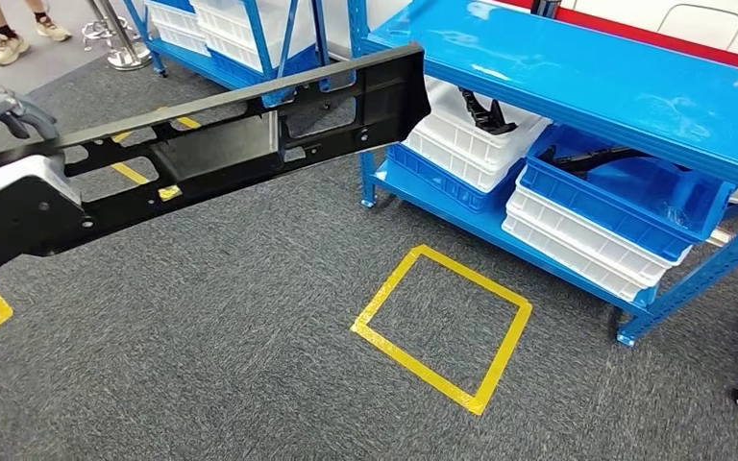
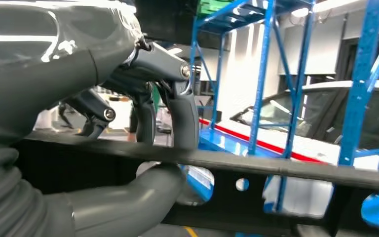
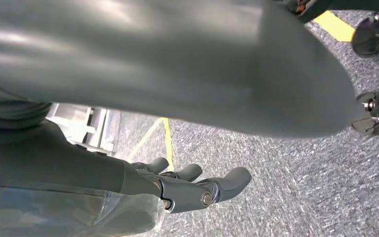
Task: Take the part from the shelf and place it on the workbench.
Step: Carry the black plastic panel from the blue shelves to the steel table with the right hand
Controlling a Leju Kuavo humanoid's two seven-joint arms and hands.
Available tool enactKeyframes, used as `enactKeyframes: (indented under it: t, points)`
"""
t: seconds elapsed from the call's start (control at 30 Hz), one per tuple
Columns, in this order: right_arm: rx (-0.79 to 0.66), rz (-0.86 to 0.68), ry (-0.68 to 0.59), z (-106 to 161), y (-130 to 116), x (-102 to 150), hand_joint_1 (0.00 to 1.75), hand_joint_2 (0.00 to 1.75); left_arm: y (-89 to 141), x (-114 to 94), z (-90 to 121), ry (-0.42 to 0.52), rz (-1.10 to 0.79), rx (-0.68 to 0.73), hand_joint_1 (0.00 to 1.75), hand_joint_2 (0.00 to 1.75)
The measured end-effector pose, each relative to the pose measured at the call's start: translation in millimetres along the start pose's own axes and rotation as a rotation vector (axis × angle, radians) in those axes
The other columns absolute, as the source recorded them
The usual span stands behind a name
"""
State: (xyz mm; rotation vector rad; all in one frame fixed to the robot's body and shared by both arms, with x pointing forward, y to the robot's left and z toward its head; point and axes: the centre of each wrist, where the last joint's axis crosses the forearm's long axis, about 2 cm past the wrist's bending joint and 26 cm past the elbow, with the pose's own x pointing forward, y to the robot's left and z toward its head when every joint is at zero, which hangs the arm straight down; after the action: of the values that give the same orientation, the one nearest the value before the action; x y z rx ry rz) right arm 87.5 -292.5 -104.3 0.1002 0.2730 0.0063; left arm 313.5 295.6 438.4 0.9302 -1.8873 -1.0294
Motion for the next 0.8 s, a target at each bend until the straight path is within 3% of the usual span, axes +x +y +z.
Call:
enactKeyframes:
  t: [0.8]
  points:
    - [0.001,0.001,-0.001,-0.6,1.0,-0.9,0.00,0.00,0.9,1.5,3.1,-0.009,-0.002,0.000,1.75,1.75]
